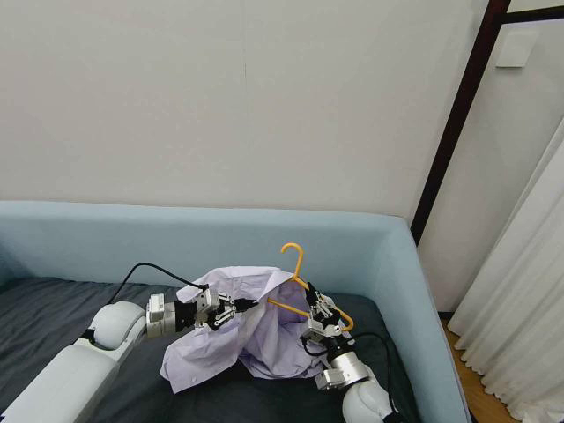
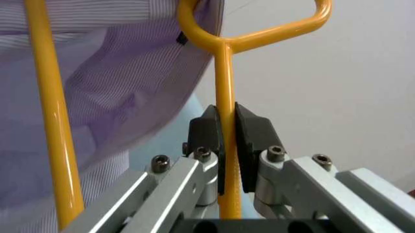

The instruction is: Pick up the clothes from the sofa and hang them on the clothes hanger.

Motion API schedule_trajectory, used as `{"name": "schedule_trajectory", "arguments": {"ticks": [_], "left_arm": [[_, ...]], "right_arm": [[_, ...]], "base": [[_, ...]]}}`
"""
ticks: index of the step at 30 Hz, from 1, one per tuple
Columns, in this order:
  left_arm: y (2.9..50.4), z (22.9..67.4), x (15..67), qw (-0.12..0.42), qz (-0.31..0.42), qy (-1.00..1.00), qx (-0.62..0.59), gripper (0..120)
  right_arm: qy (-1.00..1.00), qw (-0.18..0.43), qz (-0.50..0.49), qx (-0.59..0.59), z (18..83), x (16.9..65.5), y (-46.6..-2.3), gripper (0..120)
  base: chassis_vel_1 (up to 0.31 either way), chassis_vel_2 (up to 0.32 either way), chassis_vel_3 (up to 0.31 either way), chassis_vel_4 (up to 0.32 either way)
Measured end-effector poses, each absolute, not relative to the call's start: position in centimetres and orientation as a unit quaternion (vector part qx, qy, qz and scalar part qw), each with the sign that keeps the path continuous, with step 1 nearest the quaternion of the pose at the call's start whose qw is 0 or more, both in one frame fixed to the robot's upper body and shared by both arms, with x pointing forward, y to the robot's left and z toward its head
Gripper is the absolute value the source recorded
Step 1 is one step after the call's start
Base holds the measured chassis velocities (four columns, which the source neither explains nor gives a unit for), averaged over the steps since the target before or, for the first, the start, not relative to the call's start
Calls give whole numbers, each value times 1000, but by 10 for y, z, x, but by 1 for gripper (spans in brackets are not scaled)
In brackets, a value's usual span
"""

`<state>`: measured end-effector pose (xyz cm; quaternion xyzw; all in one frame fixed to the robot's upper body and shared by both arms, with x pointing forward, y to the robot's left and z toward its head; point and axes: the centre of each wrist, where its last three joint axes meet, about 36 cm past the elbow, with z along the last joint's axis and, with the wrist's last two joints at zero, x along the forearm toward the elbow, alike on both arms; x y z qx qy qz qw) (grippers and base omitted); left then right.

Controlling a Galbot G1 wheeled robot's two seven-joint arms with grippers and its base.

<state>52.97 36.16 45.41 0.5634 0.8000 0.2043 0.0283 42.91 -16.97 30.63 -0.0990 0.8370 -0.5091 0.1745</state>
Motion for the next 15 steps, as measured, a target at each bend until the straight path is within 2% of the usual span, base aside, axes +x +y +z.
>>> {"name": "schedule_trajectory", "arguments": {"ticks": [15], "left_arm": [[357, 450, 527, 23, 204, 795, 571, 0]], "right_arm": [[814, 152, -552, -100, 297, 412, -203, 5]], "base": [[0, 0, 0, 0]]}}
